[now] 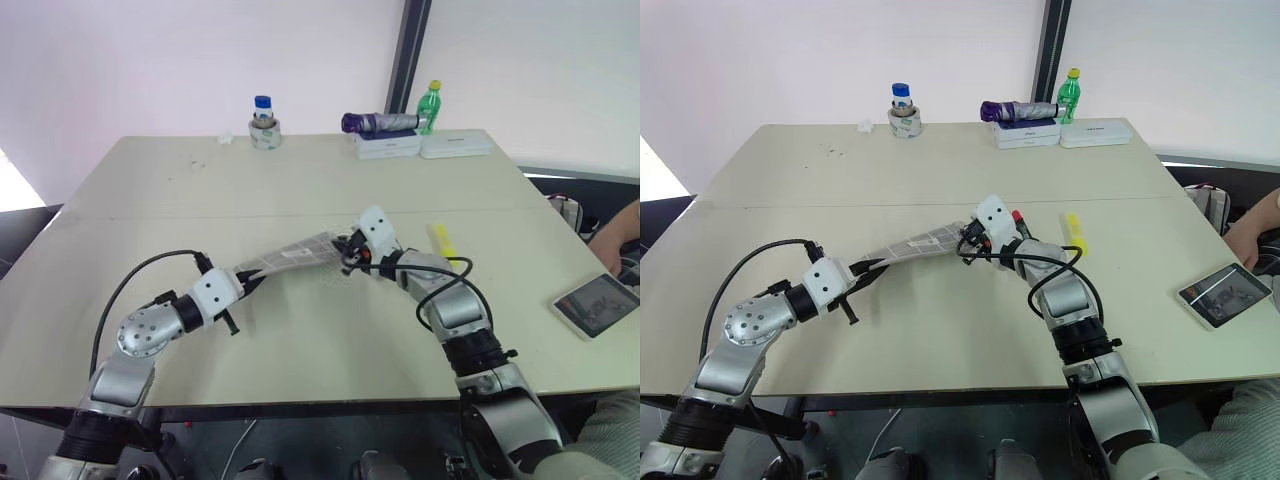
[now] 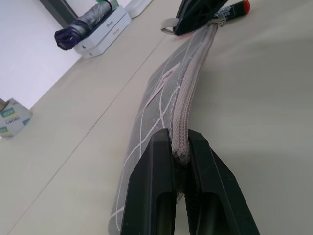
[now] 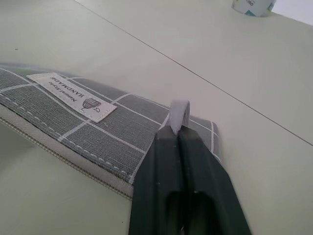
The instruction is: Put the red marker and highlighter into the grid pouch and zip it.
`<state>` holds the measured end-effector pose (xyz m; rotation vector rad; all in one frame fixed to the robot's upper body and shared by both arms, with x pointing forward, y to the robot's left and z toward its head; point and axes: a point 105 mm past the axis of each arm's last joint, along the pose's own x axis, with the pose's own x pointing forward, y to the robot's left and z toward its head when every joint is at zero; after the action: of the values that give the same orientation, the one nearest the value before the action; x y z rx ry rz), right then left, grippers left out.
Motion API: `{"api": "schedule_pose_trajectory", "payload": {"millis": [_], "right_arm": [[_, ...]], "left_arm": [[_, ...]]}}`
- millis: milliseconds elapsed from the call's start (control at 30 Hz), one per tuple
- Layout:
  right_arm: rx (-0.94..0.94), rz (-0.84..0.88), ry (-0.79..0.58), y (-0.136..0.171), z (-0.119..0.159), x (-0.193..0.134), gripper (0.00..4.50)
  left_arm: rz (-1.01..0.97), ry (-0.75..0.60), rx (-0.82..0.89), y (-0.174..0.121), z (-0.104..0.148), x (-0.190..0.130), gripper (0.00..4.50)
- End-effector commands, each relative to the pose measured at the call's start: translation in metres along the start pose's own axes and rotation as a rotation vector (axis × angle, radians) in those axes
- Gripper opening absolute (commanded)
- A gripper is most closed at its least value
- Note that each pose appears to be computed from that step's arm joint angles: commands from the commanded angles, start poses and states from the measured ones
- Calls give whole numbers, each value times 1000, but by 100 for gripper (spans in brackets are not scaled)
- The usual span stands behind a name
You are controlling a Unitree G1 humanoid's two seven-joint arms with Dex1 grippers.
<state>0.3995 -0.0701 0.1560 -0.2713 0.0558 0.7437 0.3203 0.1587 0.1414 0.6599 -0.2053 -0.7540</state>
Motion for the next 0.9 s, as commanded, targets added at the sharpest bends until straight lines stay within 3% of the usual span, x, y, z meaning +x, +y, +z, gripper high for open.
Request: {"api": "schedule_pose_trajectory", "payload": {"millis": [33, 200, 467, 567, 667, 867, 900], "right_arm": [[9, 5, -96, -6, 26, -11, 5], [32, 45, -204, -7, 38, -36, 5], [-22, 44, -223, -2, 25, -64, 5], [77, 27, -233, -7, 20, -65, 5], [83, 30, -262, -7, 23, -66, 130], [94, 12, -289, -13, 24, -73, 445], [62, -4, -278, -16, 22, -74, 445]], "left_arm": [[36, -40, 32, 9, 13, -3, 0], [87, -39, -1, 17, 12, -1, 0], [134, -41, -40, 27, 10, -2, 0], [129, -43, -42, 26, 11, 0, 0], [126, -44, -43, 26, 11, 1, 0], [130, -43, -38, 27, 11, 0, 0], [128, -40, -31, 27, 11, 0, 0]]}}
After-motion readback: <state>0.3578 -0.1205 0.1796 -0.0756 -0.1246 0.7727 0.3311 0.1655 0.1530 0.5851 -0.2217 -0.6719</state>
